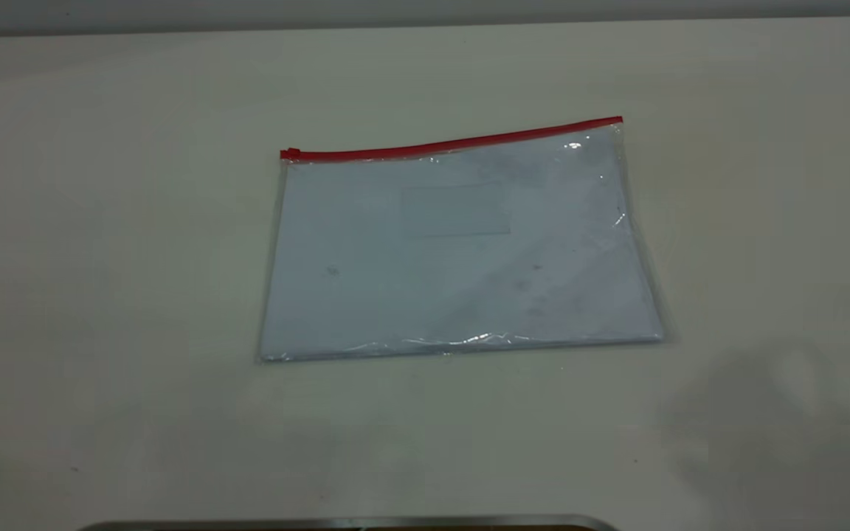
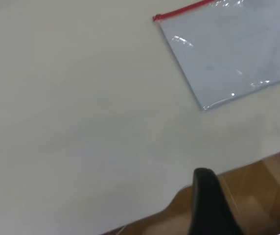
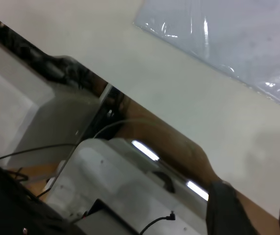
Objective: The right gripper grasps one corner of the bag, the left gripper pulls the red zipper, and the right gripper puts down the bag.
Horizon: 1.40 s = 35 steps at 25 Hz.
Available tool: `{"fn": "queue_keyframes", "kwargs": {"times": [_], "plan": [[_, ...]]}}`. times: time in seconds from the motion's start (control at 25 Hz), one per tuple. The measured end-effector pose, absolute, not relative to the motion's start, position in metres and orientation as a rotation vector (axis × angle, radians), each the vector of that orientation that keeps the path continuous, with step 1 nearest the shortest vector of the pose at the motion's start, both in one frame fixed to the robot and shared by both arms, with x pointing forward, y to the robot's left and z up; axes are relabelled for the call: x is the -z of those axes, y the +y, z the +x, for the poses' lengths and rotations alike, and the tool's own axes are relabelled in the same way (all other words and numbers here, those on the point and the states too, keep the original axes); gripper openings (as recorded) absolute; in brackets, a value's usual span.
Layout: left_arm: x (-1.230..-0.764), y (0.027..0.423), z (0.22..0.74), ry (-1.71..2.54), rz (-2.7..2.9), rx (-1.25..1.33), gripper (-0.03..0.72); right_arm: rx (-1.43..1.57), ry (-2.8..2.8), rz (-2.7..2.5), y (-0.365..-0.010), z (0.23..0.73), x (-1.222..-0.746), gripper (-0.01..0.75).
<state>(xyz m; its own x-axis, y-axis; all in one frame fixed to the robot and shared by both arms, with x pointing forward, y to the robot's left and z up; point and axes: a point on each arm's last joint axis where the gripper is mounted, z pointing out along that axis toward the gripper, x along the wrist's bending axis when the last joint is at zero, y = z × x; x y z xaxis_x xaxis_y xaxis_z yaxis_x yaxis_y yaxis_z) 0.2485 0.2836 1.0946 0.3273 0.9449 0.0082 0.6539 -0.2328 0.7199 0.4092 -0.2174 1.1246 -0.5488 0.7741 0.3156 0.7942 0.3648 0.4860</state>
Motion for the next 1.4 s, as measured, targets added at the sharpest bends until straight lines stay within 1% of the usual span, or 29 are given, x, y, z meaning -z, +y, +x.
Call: {"fn": "queue_keyframes", "kwargs": {"times": [0.24,0.36,0.52,0.64,0.76,0.88,1.4], "plan": [[-1.062,0.285,0.242,1.461,1.967,-0.564,0.475,1.167,-2.698,-1.503,-0.242,0.325,-1.135,0.313],[-1.048,0.285,0.244,1.495,1.992,-0.538,0.475,1.268,-2.759,-1.574,-0.257,0.287,-1.128,0.315],[-1.042,0.288,0.244,1.530,1.999,-0.553,0.475,1.307,-2.813,-1.780,-0.278,0.254,-1.105,0.360],[-1.042,0.290,0.245,1.543,1.999,-0.573,0.475,1.233,-2.828,-1.923,-0.289,0.247,-1.080,0.420],[-1.036,0.291,0.247,1.559,2.008,-0.569,0.475,1.172,-2.821,-1.961,-0.290,0.251,-1.056,0.451],[-1.034,0.291,0.248,1.564,2.004,-0.573,0.475,1.155,-2.804,-1.981,-0.289,0.258,-1.040,0.457],[-1.034,0.290,0.248,1.562,1.998,-0.570,0.475,1.177,-2.805,-2.000,-0.290,0.260,-1.041,0.458]]}}
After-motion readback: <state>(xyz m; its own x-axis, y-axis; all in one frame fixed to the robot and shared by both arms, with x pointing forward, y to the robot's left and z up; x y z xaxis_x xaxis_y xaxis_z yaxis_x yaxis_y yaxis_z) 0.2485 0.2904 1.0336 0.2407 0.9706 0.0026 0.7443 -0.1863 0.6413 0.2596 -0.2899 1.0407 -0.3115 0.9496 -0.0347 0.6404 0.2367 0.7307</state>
